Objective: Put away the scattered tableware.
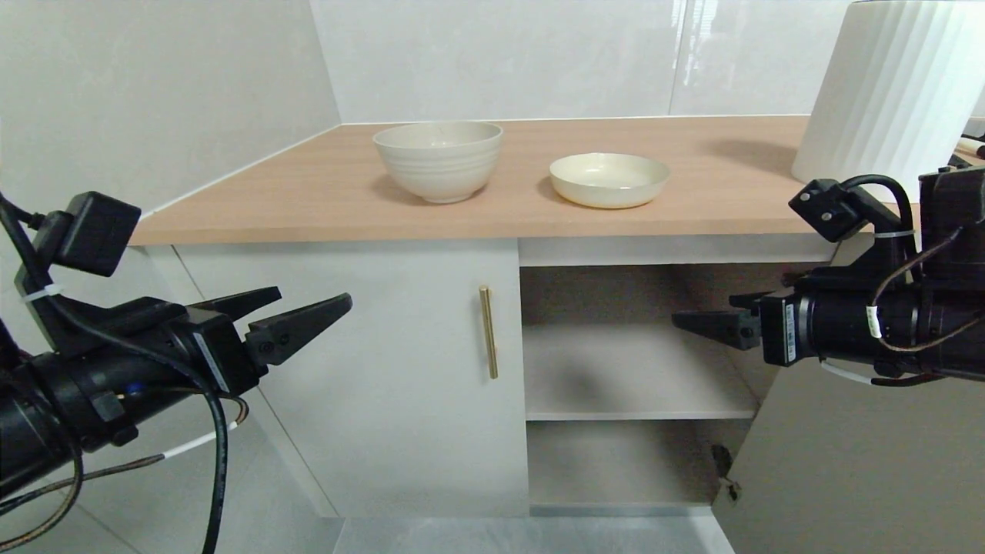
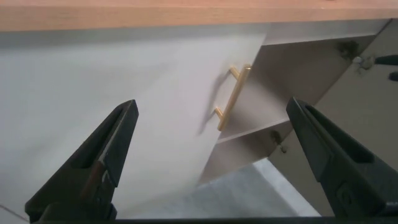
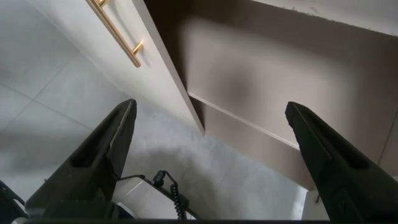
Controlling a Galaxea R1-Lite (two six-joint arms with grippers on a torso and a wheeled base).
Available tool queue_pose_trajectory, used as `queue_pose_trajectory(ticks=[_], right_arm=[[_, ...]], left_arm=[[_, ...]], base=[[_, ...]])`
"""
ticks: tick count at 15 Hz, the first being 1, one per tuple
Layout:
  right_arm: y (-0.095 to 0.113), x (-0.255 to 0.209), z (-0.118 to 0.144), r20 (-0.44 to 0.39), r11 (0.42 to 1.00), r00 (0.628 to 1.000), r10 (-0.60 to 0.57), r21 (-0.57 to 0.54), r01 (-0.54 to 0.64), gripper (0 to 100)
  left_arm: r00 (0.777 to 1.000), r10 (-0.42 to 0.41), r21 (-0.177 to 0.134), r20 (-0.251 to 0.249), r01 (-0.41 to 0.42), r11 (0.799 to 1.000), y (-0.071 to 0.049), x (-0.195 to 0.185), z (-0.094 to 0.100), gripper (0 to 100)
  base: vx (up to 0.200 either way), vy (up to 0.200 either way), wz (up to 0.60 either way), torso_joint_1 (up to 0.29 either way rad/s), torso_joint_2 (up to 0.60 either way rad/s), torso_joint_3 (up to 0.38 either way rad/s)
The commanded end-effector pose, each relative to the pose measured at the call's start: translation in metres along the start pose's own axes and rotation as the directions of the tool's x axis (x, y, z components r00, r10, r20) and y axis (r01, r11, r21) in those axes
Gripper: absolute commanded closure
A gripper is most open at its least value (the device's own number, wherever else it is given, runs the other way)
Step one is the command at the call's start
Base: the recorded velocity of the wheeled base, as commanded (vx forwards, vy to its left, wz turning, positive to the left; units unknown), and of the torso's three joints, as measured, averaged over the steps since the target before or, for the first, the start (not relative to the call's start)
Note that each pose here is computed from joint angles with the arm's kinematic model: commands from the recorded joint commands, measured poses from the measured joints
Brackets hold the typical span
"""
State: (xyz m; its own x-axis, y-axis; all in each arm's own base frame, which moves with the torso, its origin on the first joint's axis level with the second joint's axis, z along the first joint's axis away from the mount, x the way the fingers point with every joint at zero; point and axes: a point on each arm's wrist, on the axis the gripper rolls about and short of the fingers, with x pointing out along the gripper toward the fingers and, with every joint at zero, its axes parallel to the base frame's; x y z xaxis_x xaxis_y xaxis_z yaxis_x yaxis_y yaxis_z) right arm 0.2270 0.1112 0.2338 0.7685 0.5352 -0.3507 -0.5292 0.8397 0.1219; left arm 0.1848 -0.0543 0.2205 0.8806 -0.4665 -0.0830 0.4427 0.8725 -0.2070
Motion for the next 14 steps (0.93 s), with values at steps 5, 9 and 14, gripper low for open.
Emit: queue_pose_trajectory(ticks=[5,9,14], right_arm=[[0.0001,-0.0002,0.0001,0.001,1.000,1.000,0.001,0.000,-0.001,0],[0.0002,-0.0002,0.0001,0.001,1.000,1.000,0.004,0.000,-0.004,0],[0.0002,-0.0006,0.0000,0.002,1.000,1.000,0.004,0.002,-0.004,0]], left_arm=[[1.000,-0.002,-0.001,-0.006,0.002,1.000,0.0000,-0.0001,-0.0016,0],[1.000,-0.002,0.002,-0.004,0.002,1.000,-0.0001,-0.0006,-0.0016,0],[1.000,-0.001,0.004,-0.001,0.001,1.000,-0.0006,-0.0024,-0.0012,0]], base=[[0.000,0.040,0.00,0.001,0.00,0.000],[0.000,0.000,0.00,0.000,0.00,0.000],[0.000,0.000,0.00,0.000,0.00,0.000]])
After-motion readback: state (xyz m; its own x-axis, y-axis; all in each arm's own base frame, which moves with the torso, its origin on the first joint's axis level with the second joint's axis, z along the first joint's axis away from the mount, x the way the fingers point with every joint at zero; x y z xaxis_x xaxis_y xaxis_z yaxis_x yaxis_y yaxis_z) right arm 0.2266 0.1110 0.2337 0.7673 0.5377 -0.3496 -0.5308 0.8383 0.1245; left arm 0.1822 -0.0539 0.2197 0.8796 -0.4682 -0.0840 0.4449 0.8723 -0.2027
